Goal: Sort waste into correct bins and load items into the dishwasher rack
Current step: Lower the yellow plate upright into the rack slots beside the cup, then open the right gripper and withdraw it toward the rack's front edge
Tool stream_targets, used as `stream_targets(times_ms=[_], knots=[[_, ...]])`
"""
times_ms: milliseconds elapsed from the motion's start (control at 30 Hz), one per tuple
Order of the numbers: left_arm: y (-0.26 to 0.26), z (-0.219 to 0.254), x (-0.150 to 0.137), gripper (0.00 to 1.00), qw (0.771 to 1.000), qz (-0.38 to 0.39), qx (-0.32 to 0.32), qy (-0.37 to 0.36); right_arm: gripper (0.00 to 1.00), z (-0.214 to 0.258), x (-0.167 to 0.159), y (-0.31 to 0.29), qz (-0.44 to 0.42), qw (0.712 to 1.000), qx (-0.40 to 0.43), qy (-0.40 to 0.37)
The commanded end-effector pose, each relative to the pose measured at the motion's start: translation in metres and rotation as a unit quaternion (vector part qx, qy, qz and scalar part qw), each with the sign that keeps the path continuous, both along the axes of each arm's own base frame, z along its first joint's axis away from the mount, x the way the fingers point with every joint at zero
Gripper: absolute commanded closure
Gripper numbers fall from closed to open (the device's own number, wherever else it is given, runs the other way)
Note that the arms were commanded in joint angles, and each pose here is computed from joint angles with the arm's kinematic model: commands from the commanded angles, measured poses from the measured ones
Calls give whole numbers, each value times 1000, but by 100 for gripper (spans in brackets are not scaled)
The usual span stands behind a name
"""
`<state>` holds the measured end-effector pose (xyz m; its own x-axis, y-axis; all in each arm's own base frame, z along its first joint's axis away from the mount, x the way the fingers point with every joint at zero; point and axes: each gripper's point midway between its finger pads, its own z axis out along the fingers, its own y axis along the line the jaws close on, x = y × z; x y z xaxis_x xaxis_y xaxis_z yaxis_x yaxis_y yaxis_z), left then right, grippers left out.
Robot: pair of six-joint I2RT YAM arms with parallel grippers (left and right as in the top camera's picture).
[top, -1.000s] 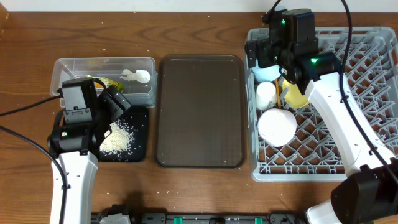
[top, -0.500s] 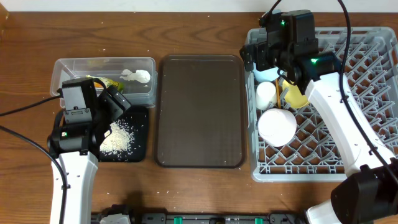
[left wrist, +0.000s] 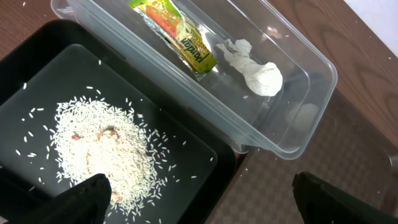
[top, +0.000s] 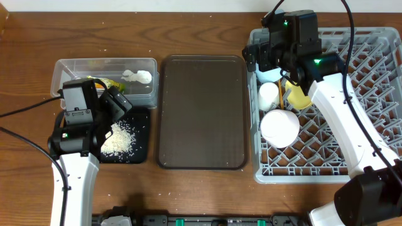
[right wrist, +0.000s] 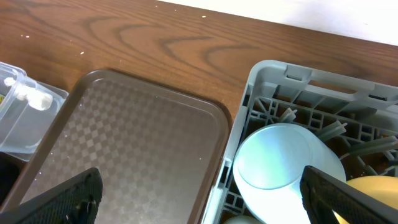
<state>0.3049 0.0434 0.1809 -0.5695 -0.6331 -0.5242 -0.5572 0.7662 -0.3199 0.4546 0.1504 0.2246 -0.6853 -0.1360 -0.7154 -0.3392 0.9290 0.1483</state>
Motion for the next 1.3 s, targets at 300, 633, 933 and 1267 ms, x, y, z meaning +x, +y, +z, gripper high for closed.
stream_targets(times_ms=[300, 633, 933, 1267], knots=[[3, 4, 1, 4, 1000, 9, 3, -3, 1, 21, -17, -7, -1, 1000, 6, -3], [3, 4, 1, 4, 1000, 9, 3, -3, 1, 102, -81, -23, -1, 998, 22, -64], [3, 4, 1, 4, 1000, 9, 3, -3, 1, 162, -162, -67, -27, 985, -31, -168], [3, 4, 1, 4, 1000, 9, 3, -3, 1, 108, -256, -101, -36, 972, -45, -229]])
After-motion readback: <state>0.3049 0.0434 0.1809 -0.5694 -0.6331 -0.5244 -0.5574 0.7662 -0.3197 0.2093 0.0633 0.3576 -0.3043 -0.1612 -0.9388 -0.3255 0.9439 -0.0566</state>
